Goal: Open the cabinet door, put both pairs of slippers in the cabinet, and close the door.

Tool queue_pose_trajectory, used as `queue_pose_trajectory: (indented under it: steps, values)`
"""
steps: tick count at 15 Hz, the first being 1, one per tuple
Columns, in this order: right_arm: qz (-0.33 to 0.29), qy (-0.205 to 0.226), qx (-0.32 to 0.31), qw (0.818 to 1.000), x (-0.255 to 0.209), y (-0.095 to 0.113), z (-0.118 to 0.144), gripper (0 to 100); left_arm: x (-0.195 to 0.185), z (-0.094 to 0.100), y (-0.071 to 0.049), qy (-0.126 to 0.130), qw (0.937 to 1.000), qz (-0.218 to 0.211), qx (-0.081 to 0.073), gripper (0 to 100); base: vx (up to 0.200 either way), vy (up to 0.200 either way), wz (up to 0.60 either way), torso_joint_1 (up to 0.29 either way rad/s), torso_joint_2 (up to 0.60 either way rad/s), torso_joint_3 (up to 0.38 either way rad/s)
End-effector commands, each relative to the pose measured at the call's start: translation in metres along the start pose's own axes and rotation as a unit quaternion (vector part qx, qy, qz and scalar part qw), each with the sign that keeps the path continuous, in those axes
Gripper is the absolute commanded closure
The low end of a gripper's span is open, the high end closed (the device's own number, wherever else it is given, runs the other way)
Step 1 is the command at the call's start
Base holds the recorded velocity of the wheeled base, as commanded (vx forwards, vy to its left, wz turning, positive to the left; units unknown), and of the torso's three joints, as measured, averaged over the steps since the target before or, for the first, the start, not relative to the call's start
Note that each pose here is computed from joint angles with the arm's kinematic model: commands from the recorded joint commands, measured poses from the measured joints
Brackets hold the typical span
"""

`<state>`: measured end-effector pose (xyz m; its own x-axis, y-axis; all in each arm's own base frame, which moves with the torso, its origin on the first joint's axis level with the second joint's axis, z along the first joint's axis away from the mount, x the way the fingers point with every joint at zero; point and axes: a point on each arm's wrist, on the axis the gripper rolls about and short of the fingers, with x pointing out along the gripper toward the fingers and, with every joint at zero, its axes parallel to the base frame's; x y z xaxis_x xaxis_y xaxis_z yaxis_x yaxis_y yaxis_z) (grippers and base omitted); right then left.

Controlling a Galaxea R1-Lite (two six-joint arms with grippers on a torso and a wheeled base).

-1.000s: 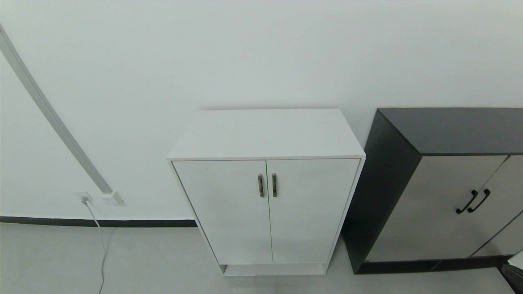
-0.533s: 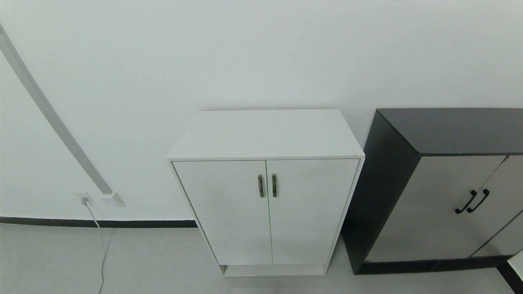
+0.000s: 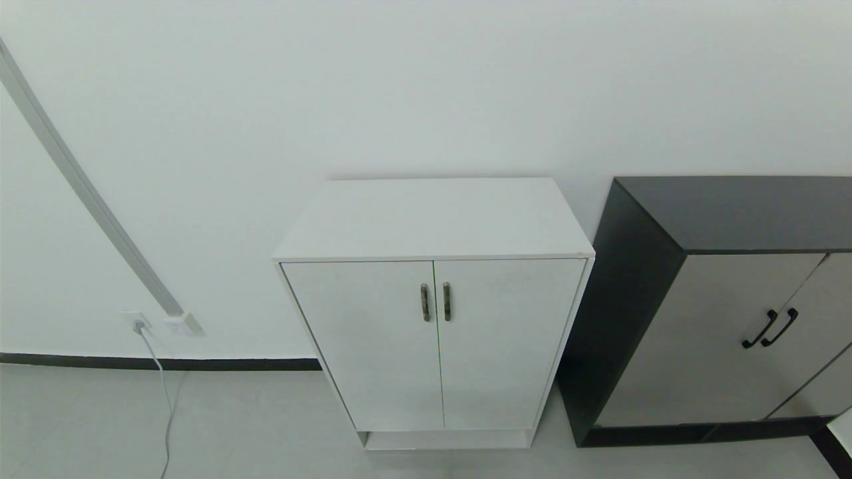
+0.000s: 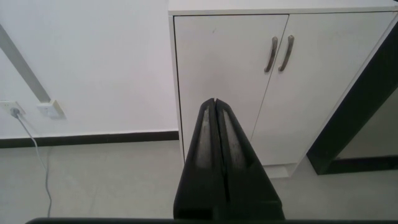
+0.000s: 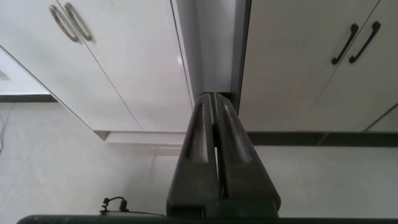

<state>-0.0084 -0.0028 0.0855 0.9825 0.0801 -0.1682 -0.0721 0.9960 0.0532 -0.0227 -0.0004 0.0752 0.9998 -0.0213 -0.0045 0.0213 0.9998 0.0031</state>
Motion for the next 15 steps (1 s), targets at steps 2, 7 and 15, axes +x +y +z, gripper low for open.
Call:
queue_pose_trajectory:
  steps: [2, 7, 15]
  values:
    - [0.005, -0.009, -0.002, 1.000, -0.0018, -0.0003, -0.0012, 100, 0.0001, 0.0000, 0.0000, 0.001, 1.0000, 0.000, 0.000, 100, 0.000, 0.000, 0.00, 0.000, 0.00, 0.000]
    - [0.039, -0.041, -0.014, 0.998, -0.0072, -0.0015, -0.0031, 100, 0.0001, 0.0000, 0.0000, 0.001, 1.0000, 0.000, 0.000, 100, 0.000, 0.000, 0.00, 0.000, 0.00, 0.000]
    - [0.026, -0.009, -0.038, 0.999, -0.0017, 0.0000, -0.0072, 100, 0.0001, 0.0000, 0.0000, 0.001, 1.0000, 0.000, 0.001, 100, 0.000, 0.000, 0.00, 0.000, 0.00, 0.000]
